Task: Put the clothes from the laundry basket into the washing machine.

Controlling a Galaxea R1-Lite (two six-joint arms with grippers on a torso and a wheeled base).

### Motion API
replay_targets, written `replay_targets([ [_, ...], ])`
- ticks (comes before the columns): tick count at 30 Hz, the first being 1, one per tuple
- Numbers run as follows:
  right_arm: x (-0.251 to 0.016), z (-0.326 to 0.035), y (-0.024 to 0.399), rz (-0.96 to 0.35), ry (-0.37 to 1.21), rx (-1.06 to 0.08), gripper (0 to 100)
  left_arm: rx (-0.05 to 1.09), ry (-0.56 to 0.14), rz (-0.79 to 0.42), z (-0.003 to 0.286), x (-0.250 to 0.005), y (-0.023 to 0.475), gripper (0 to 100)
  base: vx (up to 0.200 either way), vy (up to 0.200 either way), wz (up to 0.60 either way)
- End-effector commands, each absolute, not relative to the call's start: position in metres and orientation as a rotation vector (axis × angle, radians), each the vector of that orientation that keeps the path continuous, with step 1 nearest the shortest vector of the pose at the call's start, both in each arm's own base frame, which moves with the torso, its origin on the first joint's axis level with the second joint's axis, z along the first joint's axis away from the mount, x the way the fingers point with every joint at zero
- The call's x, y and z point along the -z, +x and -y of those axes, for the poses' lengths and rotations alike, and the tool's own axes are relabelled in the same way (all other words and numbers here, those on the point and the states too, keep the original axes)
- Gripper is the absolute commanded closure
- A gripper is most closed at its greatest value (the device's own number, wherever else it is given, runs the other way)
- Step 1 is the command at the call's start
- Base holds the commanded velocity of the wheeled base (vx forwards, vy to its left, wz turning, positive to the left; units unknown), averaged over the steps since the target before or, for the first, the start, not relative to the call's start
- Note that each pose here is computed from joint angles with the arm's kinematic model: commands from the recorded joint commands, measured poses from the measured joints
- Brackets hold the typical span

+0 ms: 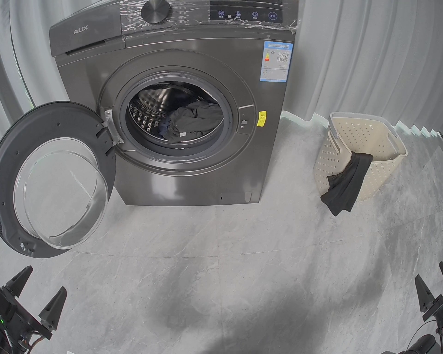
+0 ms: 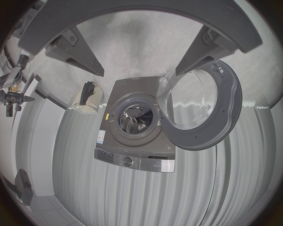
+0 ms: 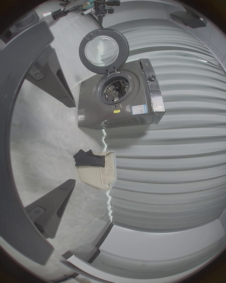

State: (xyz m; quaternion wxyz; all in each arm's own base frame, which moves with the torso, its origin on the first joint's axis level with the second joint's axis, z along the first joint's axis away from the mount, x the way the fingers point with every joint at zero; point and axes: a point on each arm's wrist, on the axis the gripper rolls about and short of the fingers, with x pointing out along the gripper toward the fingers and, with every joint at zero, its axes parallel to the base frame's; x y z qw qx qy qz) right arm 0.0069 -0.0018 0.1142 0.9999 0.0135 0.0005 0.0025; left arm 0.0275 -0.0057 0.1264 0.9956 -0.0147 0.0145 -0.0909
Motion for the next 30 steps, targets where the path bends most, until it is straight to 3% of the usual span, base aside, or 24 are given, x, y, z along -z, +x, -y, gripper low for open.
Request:
replay_targets([
  [1,-0.094,0.004,-0.015,0.070,0.031,0.001,0,0.158,-0.043,0.057,-0.001,-0.110,0.000,0,0.000,-0.200,0.00],
  [7,-0.082,0.001,-0.021,0.025,0.019,0.017,0,0.120,-0.034,0.030,0.000,-0.089,-0.016,0,0.000,-0.200,0.00],
  [20,-0.081,0.002,-0.023,0.046,0.037,0.071,0,-0.037,-0.006,0.025,0.000,-0.082,-0.021,0,0.000,-0.200,0.00],
  [23,-0.079,0.001,-0.023,0.035,0.038,0.048,0,0.002,0.018,-0.035,0.000,-0.074,-0.024,0,0.000,-0.200,0.00],
  [30,-0.076,-0.001,-0.023,-0.001,-0.011,-0.034,0,0.017,0.006,-0.005,0.000,-0.076,-0.023,0,0.000,0.000,0.00],
])
